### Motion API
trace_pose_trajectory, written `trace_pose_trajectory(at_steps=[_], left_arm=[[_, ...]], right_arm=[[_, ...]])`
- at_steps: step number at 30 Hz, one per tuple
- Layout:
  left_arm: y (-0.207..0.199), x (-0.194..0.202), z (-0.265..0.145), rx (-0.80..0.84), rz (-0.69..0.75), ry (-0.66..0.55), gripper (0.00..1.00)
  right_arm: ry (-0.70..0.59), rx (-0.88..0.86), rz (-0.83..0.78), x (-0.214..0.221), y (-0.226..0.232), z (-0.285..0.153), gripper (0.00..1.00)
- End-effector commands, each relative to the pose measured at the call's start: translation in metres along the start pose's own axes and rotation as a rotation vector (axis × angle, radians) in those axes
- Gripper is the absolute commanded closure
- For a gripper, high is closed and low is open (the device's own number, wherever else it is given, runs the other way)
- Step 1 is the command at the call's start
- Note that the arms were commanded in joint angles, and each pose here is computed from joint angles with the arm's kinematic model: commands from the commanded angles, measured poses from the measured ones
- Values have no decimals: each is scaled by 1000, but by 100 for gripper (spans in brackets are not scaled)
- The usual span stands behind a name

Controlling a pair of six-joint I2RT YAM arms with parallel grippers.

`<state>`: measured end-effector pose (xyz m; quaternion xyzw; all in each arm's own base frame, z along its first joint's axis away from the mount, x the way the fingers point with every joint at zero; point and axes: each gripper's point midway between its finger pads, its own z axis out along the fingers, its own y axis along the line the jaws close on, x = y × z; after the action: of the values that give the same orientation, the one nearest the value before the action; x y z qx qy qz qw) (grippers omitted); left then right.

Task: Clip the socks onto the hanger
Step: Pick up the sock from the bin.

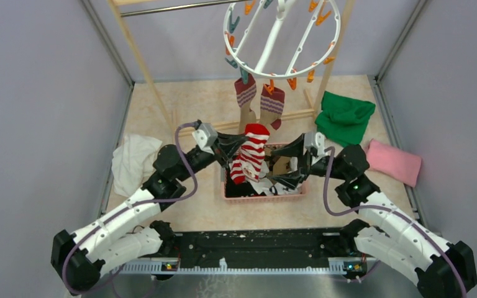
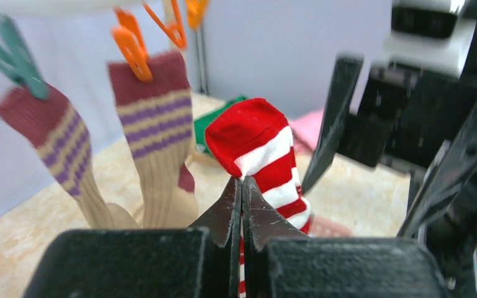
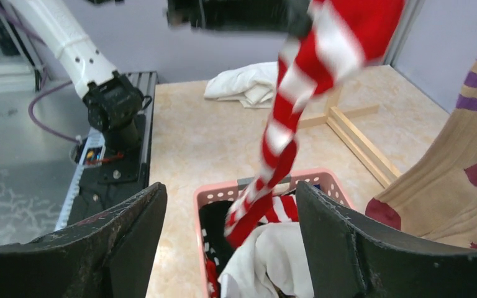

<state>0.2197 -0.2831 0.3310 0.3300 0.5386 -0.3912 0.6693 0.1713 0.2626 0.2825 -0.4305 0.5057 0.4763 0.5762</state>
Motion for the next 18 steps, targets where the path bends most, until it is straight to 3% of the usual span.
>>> trace_pose_trajectory(at_steps=[1,5,11,15,18], left_arm=[[9,-66,-5,-97,-112,-163,100],[1,-85,2,-56,-195,-193,100],[-5,-111,14,-10,-248,-228,100],[-9,-118,19,22,-280,-241,100],[-11,-118,21,41,-307,-246,100]], right_arm=[[43,-100,-141,7,10,-2,24],[35,-91,-123,17,3,3,23],[13,66,-104,15,-27,12,23],[17,49,-107,16,-29,17,25],[-4,36,-85,12,-28,22,39]])
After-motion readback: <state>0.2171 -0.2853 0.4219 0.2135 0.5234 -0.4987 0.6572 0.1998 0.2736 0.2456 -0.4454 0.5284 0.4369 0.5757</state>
